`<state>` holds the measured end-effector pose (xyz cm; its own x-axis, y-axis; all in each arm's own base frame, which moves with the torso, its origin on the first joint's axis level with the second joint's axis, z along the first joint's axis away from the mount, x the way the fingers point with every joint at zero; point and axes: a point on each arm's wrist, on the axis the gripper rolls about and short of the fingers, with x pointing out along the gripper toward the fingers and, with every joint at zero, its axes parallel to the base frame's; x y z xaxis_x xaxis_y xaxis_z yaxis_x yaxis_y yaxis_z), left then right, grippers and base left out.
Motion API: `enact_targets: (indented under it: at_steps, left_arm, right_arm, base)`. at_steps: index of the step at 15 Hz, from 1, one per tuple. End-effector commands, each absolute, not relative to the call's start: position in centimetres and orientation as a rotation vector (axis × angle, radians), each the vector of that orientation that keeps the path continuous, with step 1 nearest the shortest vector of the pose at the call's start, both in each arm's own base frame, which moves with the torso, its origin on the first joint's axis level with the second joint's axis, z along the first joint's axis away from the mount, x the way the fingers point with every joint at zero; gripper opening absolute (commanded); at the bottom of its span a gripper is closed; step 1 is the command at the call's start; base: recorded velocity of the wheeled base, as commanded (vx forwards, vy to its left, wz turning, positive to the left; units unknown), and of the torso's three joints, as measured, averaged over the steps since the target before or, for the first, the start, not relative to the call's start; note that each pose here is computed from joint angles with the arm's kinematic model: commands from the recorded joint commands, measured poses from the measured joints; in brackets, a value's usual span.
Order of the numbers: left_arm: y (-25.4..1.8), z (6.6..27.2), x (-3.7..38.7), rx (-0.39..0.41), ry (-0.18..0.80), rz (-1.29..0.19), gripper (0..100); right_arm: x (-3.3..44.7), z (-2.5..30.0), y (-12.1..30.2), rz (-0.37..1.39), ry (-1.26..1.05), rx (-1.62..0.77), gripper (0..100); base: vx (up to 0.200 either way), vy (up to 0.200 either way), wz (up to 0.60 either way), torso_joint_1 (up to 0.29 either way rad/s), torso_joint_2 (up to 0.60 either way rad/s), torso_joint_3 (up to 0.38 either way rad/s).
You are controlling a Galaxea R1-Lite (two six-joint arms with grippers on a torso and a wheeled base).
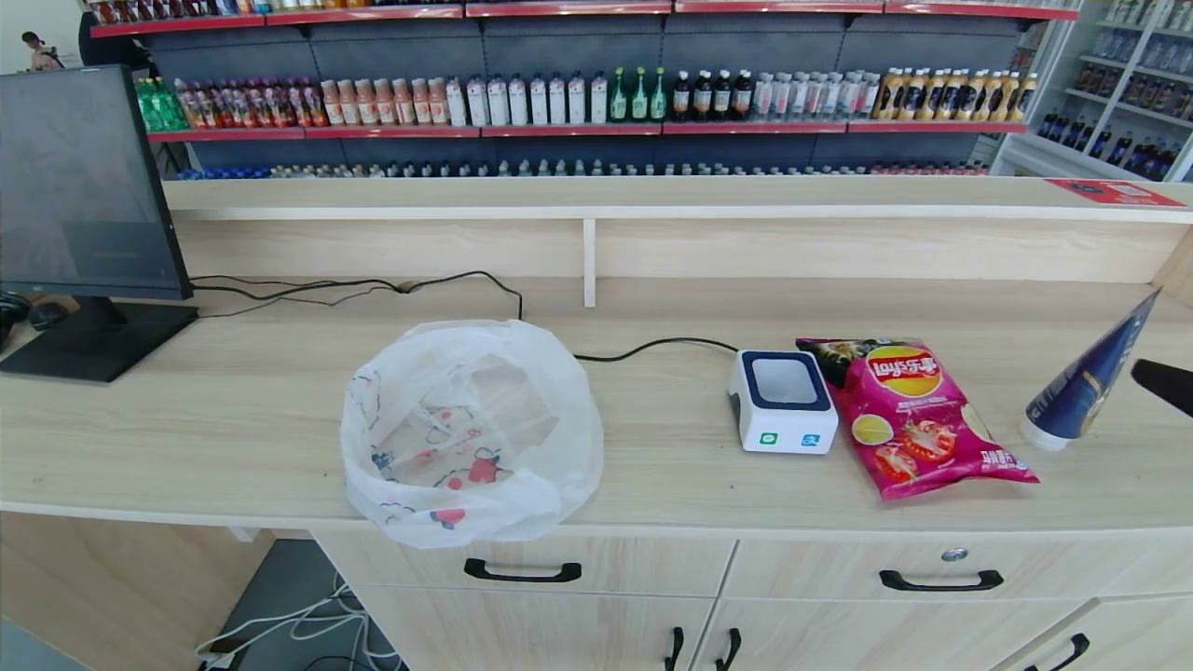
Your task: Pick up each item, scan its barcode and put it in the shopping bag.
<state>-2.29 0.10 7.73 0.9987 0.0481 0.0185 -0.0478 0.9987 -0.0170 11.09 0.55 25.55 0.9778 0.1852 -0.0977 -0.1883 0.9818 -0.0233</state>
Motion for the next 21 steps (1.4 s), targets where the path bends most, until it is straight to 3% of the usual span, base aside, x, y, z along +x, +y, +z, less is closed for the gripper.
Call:
enact_targets:
  at_steps: [1,5,9,17,21]
  left_arm:
    - [0.1,7.7,-2.3,-0.017,-0.019,0.049,100]
    - [0.1,7.7,-2.3,-0.013,-0.017,0.049,100]
    - [0.1,7.7,-2.3,-0.014,-0.017,0.046,100]
    - [0.1,7.8,-2.3,-0.013,-0.022,0.046,100]
    - [0.1,7.8,-2.3,-0.014,-0.022,0.047,100]
  right_arm:
    - [19.0,22.5,0.2,0.185,0.279,-0.025,100]
    - [24.7,21.0,0.2,0.276,0.308,-0.046,100]
    - [29.2,18.4,-1.0,0.257,0.349,-0.121,100]
    - [32.3,16.6,-1.4,0.249,0.398,-0.127,100]
    - [34.1,16.4,-2.4,0.141,0.405,-0.099,100]
  base:
    - [0.0,0.0,0.0,0.0,0.0,0.0]
    - [0.0,0.0,0.0,0.0,0.0,0.0]
    - [0.0,0.0,0.0,0.0,0.0,0.0]
    - [0.0,0.0,0.0,0.0,0.0,0.0]
    - [0.0,0.0,0.0,0.0,0.0,0.0]
